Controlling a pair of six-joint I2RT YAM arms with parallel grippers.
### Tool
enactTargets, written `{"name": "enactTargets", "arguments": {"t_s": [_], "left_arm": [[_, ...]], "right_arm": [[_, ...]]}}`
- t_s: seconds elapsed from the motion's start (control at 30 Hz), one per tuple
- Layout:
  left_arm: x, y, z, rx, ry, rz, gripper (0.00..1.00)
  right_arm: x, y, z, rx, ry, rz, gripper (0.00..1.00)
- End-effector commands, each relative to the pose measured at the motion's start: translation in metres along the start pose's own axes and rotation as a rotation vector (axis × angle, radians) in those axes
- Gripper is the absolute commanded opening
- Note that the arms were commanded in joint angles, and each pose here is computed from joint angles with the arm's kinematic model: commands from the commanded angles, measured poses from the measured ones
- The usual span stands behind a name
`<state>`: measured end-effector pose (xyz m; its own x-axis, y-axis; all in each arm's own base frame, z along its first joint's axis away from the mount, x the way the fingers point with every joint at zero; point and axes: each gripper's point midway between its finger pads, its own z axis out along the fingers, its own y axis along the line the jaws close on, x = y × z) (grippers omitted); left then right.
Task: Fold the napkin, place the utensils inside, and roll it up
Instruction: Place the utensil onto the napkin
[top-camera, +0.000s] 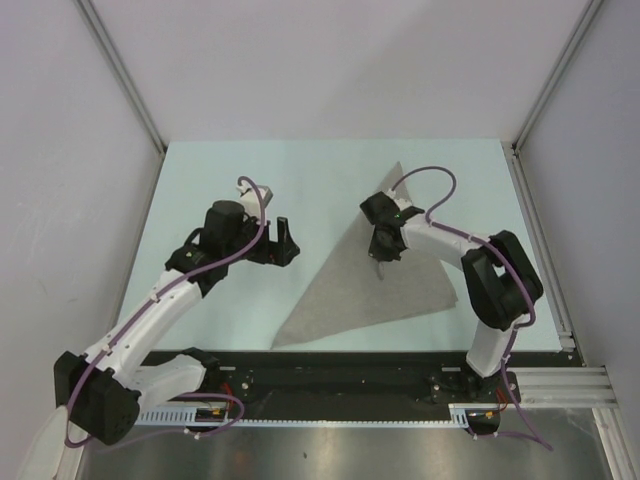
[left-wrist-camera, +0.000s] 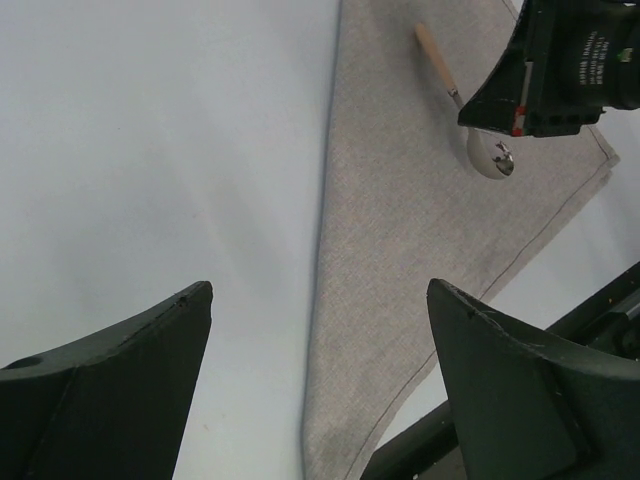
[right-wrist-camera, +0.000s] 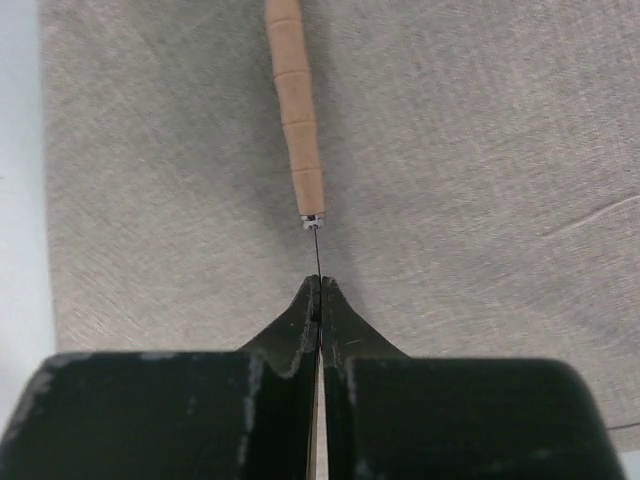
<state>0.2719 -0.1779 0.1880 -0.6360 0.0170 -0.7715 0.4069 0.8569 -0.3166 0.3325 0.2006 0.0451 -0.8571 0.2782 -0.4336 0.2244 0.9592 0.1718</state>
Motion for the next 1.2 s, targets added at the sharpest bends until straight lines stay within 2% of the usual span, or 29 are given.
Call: {"name": "enactTargets", "arguments": {"t_s": [0.0, 0.07, 0.37, 0.5, 0.7, 0.77, 1.0, 1.17], "left_arm": [[-0.009, -0.003, -0.012, 0.017, -0.05, 0.028, 0.93], [-0.007, -0.003, -0.017, 0.016, -0.063, 0.03, 0.93], [-0.013, -0.007, -0.031, 0.032, -0.107, 0.037, 0.94], [-0.014, -0.011, -0.034, 0.048, -0.119, 0.042, 0.93], [-0.017, -0.008, -0.039, 0.027, -0.143, 0.047, 0.94], [-0.017, -0.006, -0.039, 0.019, -0.143, 0.049, 0.94], [-0.019, 0.0, -0.039, -0.013, -0.152, 0.055, 0.94], [-0.022, 0.003, -0.041, -0.027, -0.172, 0.071, 0.94]], "right_arm": [[-0.011, 0.003, -0.004, 0.193, -0.084, 0.025, 0.0], [-0.019, 0.02, -0.008, 0.218, -0.129, 0.007, 0.0], [0.0, 0.036, 0.013, 0.468, -0.092, -0.151, 0.0], [0.002, 0.049, 0.018, 0.46, -0.078, -0.155, 0.0], [0.004, 0.082, 0.018, 0.317, -0.044, -0.141, 0.2], [0.001, 0.093, 0.013, 0.259, -0.046, -0.13, 0.33], [-0.013, 0.115, -0.018, 0.097, -0.058, -0.094, 0.5], [-0.042, 0.109, -0.047, -0.026, -0.099, -0.026, 0.56]]}}
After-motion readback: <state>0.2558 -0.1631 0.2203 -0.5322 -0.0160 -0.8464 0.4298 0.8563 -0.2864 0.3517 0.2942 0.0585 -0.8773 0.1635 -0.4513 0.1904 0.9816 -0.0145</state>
